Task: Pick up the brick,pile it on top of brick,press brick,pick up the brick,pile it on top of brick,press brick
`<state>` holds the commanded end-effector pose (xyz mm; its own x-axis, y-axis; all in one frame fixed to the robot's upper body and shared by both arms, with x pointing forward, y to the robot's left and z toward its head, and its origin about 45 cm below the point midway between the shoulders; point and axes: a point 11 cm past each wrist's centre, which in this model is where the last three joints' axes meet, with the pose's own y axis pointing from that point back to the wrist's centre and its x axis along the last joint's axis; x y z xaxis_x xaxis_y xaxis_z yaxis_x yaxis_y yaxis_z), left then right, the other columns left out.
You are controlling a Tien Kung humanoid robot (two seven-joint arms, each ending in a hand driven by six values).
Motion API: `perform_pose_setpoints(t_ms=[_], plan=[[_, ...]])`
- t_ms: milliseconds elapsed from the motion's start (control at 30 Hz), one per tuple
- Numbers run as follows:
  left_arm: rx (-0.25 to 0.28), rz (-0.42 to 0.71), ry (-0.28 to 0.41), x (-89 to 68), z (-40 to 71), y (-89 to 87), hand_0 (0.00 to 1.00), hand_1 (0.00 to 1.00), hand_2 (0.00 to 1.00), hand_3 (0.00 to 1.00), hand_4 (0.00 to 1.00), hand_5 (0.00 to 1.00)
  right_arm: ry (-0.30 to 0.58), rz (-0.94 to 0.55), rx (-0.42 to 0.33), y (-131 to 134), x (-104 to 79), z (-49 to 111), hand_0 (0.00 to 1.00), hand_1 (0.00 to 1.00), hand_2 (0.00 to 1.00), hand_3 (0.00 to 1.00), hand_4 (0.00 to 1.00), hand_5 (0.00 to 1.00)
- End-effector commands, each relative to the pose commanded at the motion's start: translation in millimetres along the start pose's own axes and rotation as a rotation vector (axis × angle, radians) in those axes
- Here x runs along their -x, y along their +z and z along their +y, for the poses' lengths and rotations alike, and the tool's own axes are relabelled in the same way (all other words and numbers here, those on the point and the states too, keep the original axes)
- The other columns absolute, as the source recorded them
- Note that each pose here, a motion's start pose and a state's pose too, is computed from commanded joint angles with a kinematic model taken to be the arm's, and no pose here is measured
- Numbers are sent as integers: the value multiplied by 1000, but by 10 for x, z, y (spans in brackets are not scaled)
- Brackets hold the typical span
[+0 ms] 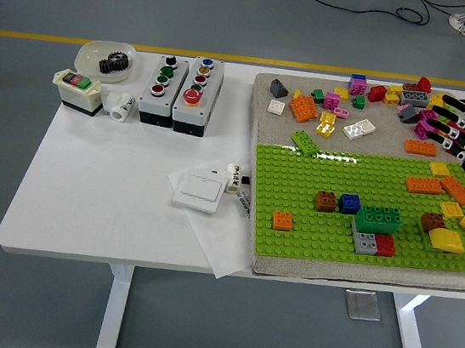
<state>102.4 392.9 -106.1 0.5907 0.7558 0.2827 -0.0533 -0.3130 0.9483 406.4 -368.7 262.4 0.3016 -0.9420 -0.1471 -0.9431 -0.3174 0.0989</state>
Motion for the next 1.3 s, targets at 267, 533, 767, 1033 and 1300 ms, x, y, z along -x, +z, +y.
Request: perform_pose_setpoints(t_ms=[267, 533, 767, 1033, 1300], plan=[[-4, -23, -9, -1, 1, -21, 746, 745, 751, 599, 664, 601, -11, 58, 26, 33, -63, 45, 877, 819, 826, 832, 998, 998], [-8, -39, -13, 9, -6, -59, 745, 744, 745, 599, 664, 603, 15, 89, -19, -7, -184, 138, 876, 821, 828, 824, 998, 998], [-22, -33, -10, 81, -26, -150, 745, 740, 743, 601, 663, 602, 17, 110, -42, 22, -192, 182, 875, 821, 830, 819, 998, 998], [-22, -53, -8, 63, -25, -148, 743, 736, 739, 602, 664, 605, 75, 86, -74, 80, -296, 254, 876, 820, 829, 819, 998, 998], [-13, -49, -9, 70, -20, -108, 741, 736, 740, 602, 665, 608, 137, 111, -87, 62, -438, 298, 920, 849, 850, 863, 998, 998]])
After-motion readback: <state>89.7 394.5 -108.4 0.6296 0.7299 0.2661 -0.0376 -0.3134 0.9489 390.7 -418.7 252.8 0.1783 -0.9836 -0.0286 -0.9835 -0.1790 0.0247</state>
